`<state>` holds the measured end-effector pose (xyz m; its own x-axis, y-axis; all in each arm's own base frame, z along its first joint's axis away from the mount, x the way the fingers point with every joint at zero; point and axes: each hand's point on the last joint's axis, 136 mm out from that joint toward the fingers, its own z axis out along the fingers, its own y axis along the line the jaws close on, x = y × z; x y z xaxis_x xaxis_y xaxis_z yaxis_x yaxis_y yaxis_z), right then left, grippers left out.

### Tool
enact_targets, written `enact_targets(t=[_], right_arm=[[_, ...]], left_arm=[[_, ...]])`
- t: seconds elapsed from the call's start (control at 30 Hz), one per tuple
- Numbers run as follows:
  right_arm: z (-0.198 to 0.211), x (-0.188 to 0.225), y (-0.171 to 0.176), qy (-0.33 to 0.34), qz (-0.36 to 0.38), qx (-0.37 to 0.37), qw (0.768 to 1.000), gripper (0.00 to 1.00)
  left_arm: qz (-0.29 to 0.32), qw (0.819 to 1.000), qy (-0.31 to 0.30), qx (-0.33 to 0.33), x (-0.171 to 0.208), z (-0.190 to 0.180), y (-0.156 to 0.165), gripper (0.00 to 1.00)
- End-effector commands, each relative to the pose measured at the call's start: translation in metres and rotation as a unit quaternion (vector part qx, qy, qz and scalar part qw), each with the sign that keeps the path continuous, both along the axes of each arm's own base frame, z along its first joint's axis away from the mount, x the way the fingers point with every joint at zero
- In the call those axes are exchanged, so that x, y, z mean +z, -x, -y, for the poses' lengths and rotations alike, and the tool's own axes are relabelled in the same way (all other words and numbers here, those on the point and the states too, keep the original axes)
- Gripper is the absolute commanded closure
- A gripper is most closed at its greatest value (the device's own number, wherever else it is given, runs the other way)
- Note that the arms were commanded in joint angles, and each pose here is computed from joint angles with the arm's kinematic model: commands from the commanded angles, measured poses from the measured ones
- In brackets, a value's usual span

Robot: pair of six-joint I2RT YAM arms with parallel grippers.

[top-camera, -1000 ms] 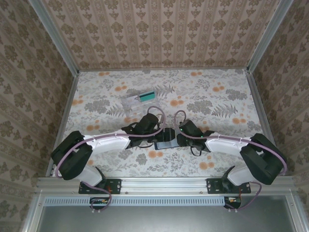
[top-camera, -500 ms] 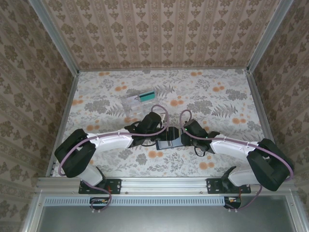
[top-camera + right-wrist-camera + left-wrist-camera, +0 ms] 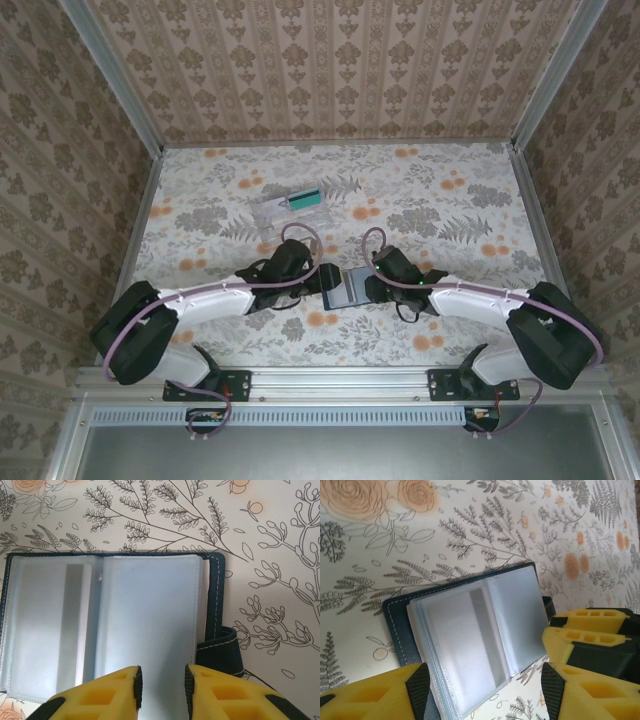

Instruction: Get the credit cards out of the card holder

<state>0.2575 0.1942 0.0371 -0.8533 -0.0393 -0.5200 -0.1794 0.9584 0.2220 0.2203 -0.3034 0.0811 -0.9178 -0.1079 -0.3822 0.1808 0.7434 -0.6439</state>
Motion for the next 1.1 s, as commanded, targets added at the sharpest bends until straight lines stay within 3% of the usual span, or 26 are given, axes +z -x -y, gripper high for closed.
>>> enact_targets(t=[0.0,0.23,0.53,1.07], right_arm=[[0.01,-0.01,0.0,0.042,-0.014,-0.011,0.999,0.71],[0.029,-0.011,0.001,0.069,-0.007,-0.043,0.997,0.71],[0.023,-0.021,0.003,0.055,-0.022,-0.033,0.998,0.71],[0.021,-0.021,0.004,0.05,-0.023,-0.031,0.998,0.71]], left_arm=[[0.0,1.0,0.028,-0.005,0.005,0.009,-0.002,0.37],[-0.018,0.999,0.041,-0.028,-0.002,0.029,-0.001,0.38],[-0.027,0.998,0.044,-0.037,-0.006,0.036,0.001,0.38],[-0.066,0.997,0.001,-0.03,-0.033,0.032,0.005,0.38]])
